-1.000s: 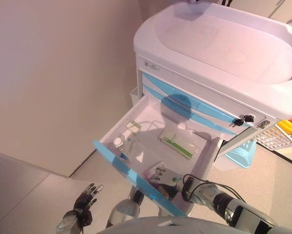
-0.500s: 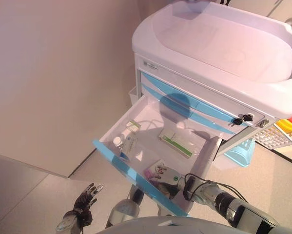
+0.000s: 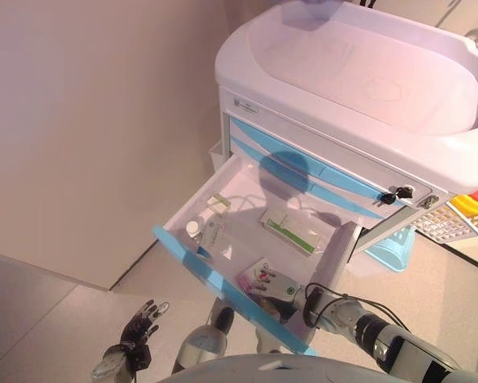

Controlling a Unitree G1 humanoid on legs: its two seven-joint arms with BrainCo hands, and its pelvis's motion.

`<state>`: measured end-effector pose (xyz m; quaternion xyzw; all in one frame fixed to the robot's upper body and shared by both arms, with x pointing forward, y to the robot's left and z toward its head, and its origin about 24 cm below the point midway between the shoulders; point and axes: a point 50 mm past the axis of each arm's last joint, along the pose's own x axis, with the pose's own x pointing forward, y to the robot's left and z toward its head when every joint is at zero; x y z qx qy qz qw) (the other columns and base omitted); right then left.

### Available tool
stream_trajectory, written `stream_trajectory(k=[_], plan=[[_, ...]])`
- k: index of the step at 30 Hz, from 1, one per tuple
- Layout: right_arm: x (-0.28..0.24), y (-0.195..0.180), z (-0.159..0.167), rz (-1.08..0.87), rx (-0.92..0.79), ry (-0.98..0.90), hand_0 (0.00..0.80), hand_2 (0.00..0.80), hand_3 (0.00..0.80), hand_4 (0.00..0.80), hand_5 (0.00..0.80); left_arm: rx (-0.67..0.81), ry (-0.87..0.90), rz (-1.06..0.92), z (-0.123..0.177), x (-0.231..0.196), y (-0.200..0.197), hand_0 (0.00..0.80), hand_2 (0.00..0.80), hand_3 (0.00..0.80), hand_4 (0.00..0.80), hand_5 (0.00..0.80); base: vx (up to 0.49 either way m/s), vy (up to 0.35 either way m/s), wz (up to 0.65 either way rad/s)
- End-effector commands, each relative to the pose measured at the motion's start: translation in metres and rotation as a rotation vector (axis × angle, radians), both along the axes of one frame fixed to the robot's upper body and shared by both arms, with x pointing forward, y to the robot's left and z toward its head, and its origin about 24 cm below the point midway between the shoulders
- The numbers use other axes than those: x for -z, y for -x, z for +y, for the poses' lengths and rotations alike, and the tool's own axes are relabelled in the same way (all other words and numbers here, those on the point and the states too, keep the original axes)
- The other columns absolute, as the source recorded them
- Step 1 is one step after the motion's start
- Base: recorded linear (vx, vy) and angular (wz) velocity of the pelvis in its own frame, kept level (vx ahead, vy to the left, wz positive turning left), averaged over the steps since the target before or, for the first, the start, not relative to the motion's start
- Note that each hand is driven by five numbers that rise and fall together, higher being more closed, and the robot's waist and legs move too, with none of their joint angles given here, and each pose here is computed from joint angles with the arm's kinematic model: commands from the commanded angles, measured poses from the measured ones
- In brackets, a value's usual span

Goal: Open the drawer and pick up the medicine

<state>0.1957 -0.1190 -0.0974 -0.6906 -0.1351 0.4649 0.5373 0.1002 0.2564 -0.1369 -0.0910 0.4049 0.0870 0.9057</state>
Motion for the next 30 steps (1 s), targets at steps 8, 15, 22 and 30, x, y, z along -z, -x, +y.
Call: stream_trajectory(k=[8, 15, 22, 30], plan=[[-0.0085, -0.0135, -0.0028, -0.099, 0.033, -0.009, 0.000, 0.000, 0.000, 0.000, 0.000, 0.032, -0.011, -0.036, -0.0025, -0.0022, -0.0111, 0.000, 0.000, 0.000, 0.000, 0.000, 0.000, 0.000, 0.00], [-0.0103, -0.0147, -0.0027, -0.119, 0.041, -0.023, 0.000, 0.000, 0.000, 0.000, 0.000, 0.029, -0.010, -0.039, -0.0034, -0.0023, -0.0121, 0.000, 0.000, 0.000, 0.000, 0.000, 0.000, 0.000, 0.00], [-0.0096, -0.0152, -0.0043, -0.116, 0.045, -0.009, 0.000, 0.000, 0.000, 0.000, 0.000, 0.027, -0.010, -0.040, -0.0027, -0.0023, -0.0115, 0.000, 0.000, 0.000, 0.000, 0.000, 0.000, 0.000, 0.00], [-0.0084, -0.0171, -0.0064, -0.118, 0.070, 0.017, 0.000, 0.000, 0.000, 0.000, 0.000, 0.033, -0.010, -0.039, -0.0032, -0.0025, -0.0119, 0.000, 0.000, 0.000, 0.000, 0.000, 0.000, 0.000, 0.00]])
